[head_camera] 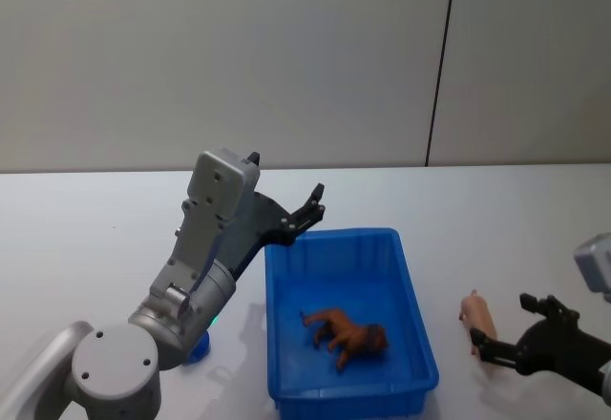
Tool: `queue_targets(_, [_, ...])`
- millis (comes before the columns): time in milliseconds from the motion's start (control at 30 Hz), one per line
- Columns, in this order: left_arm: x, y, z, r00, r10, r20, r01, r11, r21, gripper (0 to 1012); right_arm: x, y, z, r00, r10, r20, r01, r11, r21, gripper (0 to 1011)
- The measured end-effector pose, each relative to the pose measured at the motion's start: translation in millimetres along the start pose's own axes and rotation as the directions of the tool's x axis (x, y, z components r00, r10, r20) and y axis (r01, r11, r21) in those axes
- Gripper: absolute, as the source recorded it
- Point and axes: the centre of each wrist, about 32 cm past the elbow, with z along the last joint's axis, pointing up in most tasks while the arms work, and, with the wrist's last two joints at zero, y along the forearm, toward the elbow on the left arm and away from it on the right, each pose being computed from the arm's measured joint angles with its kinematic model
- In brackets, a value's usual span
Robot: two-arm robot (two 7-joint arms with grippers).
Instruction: Pick up the two dolls from the table and place them into the box.
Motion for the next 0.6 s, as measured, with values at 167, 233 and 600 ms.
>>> queue_targets(167, [0.0,0.0,0.0,1.0000,0.000,0.000,0.000,1.0000,0.000,1001,1.2,1.3,-5.9,1.000,0.002,-0.018,-0.003,0.999,-0.043,1001])
queue_targets(233, [0.0,0.0,0.0,1.0000,0.000,0.000,0.000,1.0000,0.000,1001,1.2,2.6,-8.6,1.000,0.005,-0.024,-0.006,0.998,-0.060,1001])
queue_targets(600, [0.0,0.0,0.0,1.0000,0.000,0.000,0.000,1.0000,0.000,1001,1.1,10.0,-16.6,0.999,0.010,-0.045,-0.014,0.995,-0.098,846])
